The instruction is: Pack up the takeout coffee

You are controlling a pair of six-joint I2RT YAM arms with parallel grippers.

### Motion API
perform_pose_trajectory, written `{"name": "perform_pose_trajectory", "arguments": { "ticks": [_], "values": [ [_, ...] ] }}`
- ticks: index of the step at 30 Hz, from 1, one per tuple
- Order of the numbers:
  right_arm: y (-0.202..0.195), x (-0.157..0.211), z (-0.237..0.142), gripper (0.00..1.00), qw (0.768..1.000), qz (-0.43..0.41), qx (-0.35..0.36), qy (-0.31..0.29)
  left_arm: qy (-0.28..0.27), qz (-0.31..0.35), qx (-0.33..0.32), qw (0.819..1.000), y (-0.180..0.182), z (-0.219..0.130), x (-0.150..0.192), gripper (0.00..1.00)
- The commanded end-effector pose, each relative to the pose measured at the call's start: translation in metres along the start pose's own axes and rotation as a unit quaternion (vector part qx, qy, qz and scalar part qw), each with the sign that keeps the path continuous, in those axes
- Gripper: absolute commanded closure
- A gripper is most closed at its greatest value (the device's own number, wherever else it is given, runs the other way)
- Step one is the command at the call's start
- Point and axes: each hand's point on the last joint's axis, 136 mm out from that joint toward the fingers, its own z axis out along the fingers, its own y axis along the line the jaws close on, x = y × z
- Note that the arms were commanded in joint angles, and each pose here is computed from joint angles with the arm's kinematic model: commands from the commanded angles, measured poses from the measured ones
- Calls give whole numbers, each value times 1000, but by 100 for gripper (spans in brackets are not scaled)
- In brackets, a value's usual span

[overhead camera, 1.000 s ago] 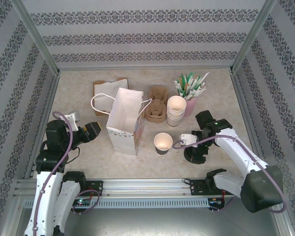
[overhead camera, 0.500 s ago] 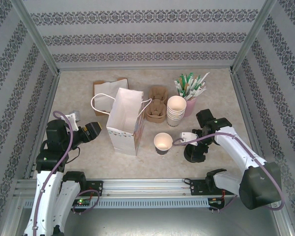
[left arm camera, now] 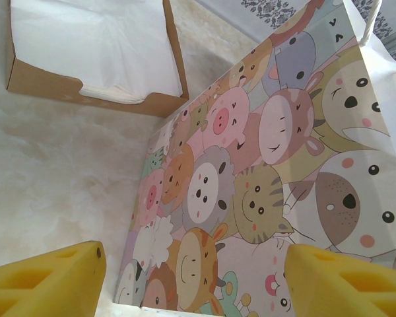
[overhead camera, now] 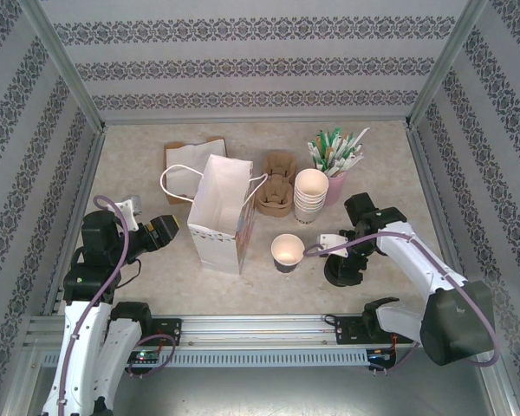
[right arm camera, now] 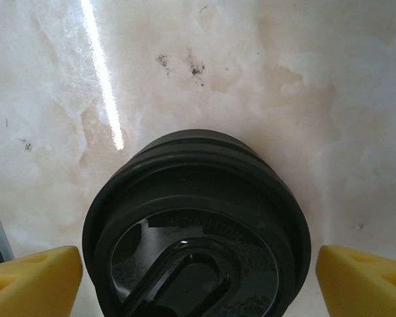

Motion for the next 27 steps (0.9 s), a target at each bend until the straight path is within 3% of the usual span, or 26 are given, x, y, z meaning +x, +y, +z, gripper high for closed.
{"name": "perform_pose_trajectory", "arguments": {
  "ticks": [1, 12, 27],
  "values": [
    [1, 4, 5, 10, 1000, 1, -7, 7, -12, 20, 10, 1000, -3, 1, -5, 27],
    [0, 5, 8, 18, 1000, -1, -8, 11, -12, 18, 9, 1000, -2, 1, -5, 27],
    [2, 8, 12, 13, 1000, -11, -13, 22, -13, 17, 9, 1000, -2, 1, -5, 27]
  ]
}}
